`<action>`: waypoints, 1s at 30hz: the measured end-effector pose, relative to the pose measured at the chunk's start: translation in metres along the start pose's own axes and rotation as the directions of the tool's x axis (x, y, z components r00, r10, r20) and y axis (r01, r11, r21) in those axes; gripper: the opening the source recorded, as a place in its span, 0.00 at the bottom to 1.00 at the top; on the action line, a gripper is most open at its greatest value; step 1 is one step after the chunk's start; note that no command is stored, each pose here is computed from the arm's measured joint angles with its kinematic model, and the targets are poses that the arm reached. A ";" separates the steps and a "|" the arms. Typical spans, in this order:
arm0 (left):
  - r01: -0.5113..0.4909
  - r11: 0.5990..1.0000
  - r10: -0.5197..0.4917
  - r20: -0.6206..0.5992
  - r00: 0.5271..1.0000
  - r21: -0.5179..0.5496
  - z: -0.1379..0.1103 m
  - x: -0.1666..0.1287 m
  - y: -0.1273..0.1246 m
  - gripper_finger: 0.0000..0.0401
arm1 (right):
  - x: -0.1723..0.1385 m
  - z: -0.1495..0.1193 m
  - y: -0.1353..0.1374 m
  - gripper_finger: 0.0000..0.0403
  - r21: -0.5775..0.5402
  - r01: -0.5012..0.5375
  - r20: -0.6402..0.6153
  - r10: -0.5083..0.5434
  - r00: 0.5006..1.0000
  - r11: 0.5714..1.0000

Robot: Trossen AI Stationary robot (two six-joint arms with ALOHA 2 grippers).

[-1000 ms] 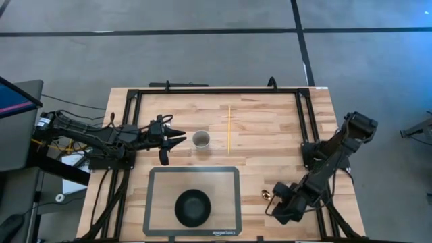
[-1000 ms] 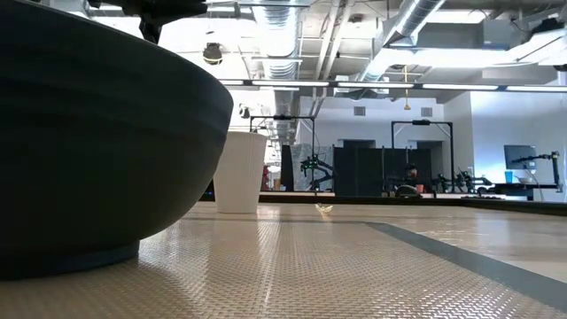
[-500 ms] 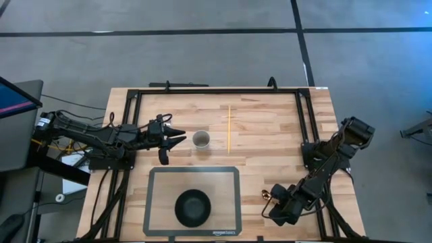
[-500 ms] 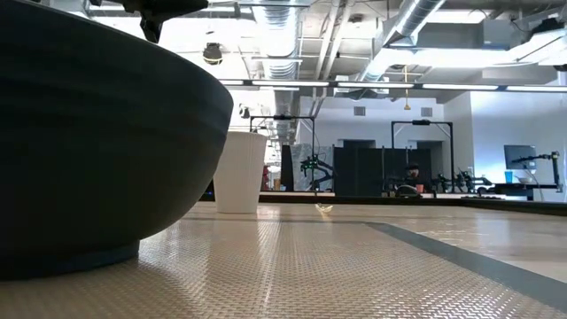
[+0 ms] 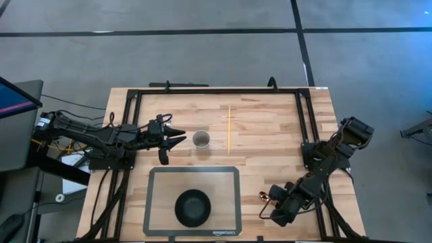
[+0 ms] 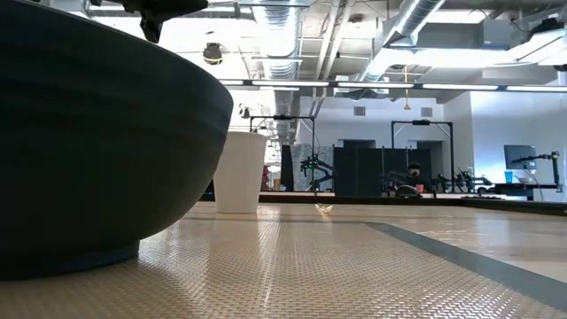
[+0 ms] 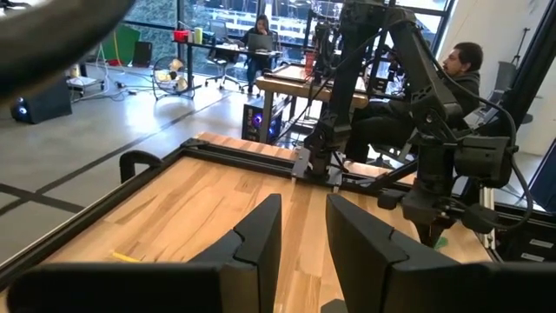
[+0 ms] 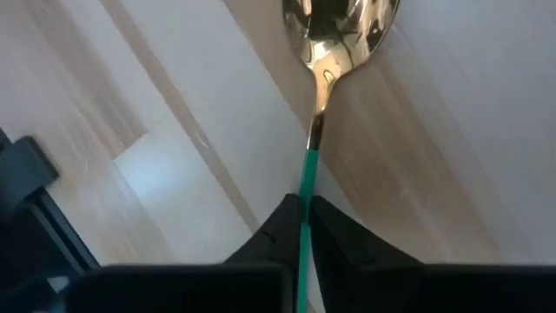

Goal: Pick & Place Utensil
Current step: Put the green spoon into the black bowl

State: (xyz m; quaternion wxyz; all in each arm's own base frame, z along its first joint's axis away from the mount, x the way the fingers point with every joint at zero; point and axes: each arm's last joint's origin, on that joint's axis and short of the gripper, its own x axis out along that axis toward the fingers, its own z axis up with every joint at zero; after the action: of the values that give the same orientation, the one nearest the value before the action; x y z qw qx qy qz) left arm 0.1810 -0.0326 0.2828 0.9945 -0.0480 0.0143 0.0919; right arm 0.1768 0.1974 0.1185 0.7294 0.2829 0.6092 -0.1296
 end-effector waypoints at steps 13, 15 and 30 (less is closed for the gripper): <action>0.000 1.000 0.000 -0.004 1.000 0.002 0.000 0.000 0.000 0.23 | -0.015 0.031 0.007 0.00 -0.184 0.025 0.194 0.012 0.981 0.983; 0.000 1.000 0.000 -0.005 1.000 -0.001 0.000 0.000 0.000 0.23 | -0.014 0.038 0.006 0.00 -0.218 0.032 0.199 0.012 0.980 0.975; 0.000 1.000 0.000 -0.004 1.000 -0.002 0.000 0.000 0.000 0.23 | -0.009 0.079 0.002 0.00 -0.369 0.038 0.225 0.050 0.973 0.929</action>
State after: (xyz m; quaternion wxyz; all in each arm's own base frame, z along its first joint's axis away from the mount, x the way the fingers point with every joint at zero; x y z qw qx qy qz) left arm 0.1810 -0.0326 0.2824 0.9944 -0.0492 0.0163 0.0917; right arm 0.2403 0.1528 0.1350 0.8357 0.1249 0.5331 -0.0417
